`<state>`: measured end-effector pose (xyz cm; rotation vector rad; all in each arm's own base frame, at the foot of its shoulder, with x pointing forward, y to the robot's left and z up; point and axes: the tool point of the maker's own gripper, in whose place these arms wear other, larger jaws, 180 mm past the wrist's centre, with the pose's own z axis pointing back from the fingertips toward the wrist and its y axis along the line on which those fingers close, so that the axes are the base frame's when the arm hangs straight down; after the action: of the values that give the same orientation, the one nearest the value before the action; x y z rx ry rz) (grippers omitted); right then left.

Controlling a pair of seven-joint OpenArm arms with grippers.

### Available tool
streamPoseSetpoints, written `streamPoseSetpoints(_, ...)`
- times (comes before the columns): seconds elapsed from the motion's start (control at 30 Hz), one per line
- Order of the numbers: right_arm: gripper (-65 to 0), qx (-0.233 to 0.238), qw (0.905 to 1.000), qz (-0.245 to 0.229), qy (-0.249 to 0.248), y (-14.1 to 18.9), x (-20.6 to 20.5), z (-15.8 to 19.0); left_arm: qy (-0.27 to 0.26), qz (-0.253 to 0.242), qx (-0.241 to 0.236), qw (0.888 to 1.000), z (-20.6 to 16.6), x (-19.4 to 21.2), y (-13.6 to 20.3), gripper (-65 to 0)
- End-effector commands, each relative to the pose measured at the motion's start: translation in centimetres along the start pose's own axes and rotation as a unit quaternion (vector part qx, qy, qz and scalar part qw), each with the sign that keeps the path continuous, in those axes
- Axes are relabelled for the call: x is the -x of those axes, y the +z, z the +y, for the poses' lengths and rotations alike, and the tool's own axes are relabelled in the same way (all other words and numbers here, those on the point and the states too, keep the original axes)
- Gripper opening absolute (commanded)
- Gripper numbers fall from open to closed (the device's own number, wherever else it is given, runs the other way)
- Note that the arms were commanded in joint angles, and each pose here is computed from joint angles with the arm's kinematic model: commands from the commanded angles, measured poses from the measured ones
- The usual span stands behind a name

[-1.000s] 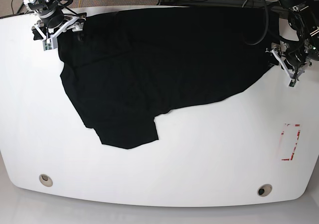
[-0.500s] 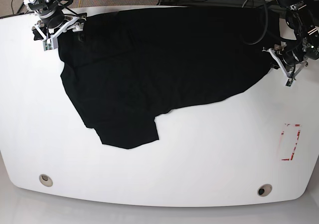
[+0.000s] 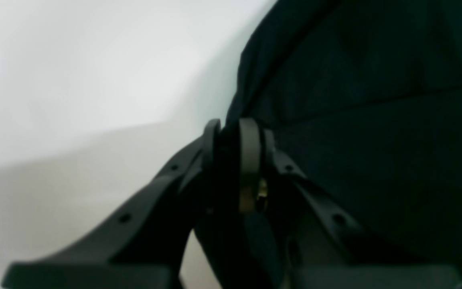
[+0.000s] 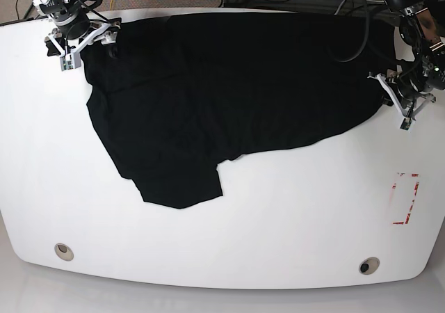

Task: Layout the t-shirt on the table in an organized manner, then fold the t-shirt properly
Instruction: 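Pinch the shirt's side edge with the left gripper and tug it outward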

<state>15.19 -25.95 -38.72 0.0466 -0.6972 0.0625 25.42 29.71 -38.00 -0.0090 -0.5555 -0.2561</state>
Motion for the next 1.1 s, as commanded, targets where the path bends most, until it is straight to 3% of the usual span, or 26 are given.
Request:
streamPoseSetpoints(0.0, -3.6, 0.003, 0.9999, -0.015, 0.007, 0.4, -0.8, -0.3, -0.022, -0.033, -0.018, 0.999, 0.8, -2.4, 1.4, -60.8)
streamPoseSetpoints(0.47, -3.6, 0.003, 0.9999, -0.015, 0.006, 0.4, -0.8, -0.2, -0.067, -0.027, -0.033, 0.997, 1.2, -4.6, 2.3, -58.7)
streamPoseSetpoints(0.8, -3.6, 0.002, 0.9999, -0.015, 0.006, 0.4, -0.8, -0.2, -0.070, -0.035, -0.036, 0.996, 1.3, -5.3, 2.5, -25.6)
streamPoseSetpoints(1.07, -3.6, 0.002, 0.9999, -0.015, 0.006, 0.4, -0.8, -0.2, -0.067, -0.052, -0.046, 0.995, 2.1, -7.1, 2.6, -23.6)
